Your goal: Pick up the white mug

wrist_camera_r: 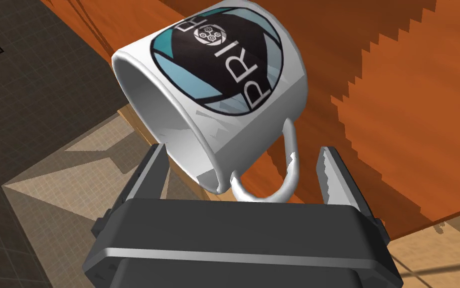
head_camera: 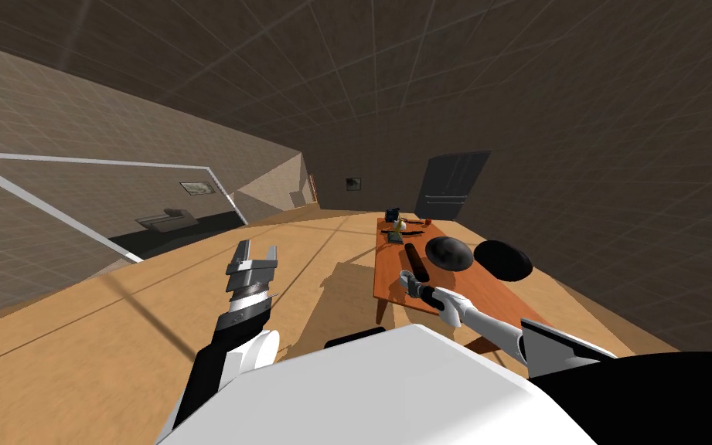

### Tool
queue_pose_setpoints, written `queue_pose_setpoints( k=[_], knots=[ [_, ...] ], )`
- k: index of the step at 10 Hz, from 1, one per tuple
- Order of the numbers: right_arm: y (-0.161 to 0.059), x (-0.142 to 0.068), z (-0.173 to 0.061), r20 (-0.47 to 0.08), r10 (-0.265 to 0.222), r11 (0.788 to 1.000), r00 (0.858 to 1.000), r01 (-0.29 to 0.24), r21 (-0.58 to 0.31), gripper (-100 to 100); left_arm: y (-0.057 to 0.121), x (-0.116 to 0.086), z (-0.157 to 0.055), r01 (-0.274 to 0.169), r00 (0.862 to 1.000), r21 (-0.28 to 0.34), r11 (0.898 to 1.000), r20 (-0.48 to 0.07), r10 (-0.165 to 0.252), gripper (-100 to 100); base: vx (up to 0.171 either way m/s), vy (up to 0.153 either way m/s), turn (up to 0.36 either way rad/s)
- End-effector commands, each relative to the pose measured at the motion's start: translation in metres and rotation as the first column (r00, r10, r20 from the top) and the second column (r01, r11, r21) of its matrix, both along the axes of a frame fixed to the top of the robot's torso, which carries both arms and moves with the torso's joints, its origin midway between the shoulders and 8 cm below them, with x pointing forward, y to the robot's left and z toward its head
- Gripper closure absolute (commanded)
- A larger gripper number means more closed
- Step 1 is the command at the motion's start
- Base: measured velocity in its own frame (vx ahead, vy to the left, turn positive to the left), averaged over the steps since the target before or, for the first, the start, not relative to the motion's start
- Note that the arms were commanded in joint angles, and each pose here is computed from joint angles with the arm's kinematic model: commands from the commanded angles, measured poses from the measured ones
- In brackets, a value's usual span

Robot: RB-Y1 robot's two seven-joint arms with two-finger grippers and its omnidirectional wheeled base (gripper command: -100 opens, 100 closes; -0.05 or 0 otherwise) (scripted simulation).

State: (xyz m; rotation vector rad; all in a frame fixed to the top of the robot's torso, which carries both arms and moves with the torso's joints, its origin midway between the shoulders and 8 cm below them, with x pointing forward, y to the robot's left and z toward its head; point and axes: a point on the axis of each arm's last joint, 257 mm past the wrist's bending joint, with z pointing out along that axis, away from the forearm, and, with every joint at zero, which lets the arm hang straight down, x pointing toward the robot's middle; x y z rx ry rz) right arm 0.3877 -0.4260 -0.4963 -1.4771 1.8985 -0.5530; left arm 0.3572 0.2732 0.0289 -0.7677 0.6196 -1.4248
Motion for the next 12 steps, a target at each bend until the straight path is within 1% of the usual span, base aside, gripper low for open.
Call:
queue_pose_setpoints(
  k=[1, 5, 6, 7, 10, 11, 12],
  knots=[
    [0.0, 0.0, 0.0, 0.0, 0.0, 1.0, 1.0, 0.0, 0.0, 100, 0.0, 0.0, 0.0, 0.0, 1.0, 0.0, 1.0, 0.0, 0.0, 0, -0.006, -0.007, -0.006],
    [0.0, 0.0, 0.0, 0.0, -0.002, 1.0, 1.0, 0.002, 0.002, 100, 0.0, 0.0, 0.0, 0.0, 1.0, 0.0, 1.0, 0.0, 0.0, 0, 0.0, 0.0, 0.0],
    [0.0, 0.0, 0.0, 0.0, -0.002, 1.0, 1.0, 0.002, 0.002, 0, 0.0, 0.0, 0.0, 0.0, 1.0, 0.0, 1.0, 0.0, 0.0, 0, 0.0, 0.0, 0.0],
    [-0.002, -0.005, 0.004, 0.0, 0.014, 1.0, 1.0, -0.014, 0.0, 100, 0.0, 0.0, 0.0, 0.0, 1.0, 0.0, 1.0, 0.0, 0.0, 0, 0.032, 0.044, -0.152],
    [-0.009, -0.019, 0.014, -0.001, 0.06, 0.998, 0.998, -0.06, 0.0, 100, 0.0, 0.0, 0.0, 0.0, 1.0, 0.0, 1.0, 0.0, 0.0, 0, 0.073, 0.096, -0.175],
    [-0.009, -0.016, 0.012, -0.002, 0.049, 0.999, 0.999, -0.049, -0.003, 100, 0.0, 0.0, 0.0, 0.0, 1.0, 0.0, 1.0, 0.0, 0.0, 0, 0.034, 0.036, -0.034],
    [-0.009, -0.017, 0.012, -0.002, 0.051, 0.999, 0.999, -0.051, -0.002, 0, 0.0, 0.0, 0.0, 0.0, 1.0, 0.0, 1.0, 0.0, 0.0, 0, 0.005, 0.008, 0.006]
  ],
)
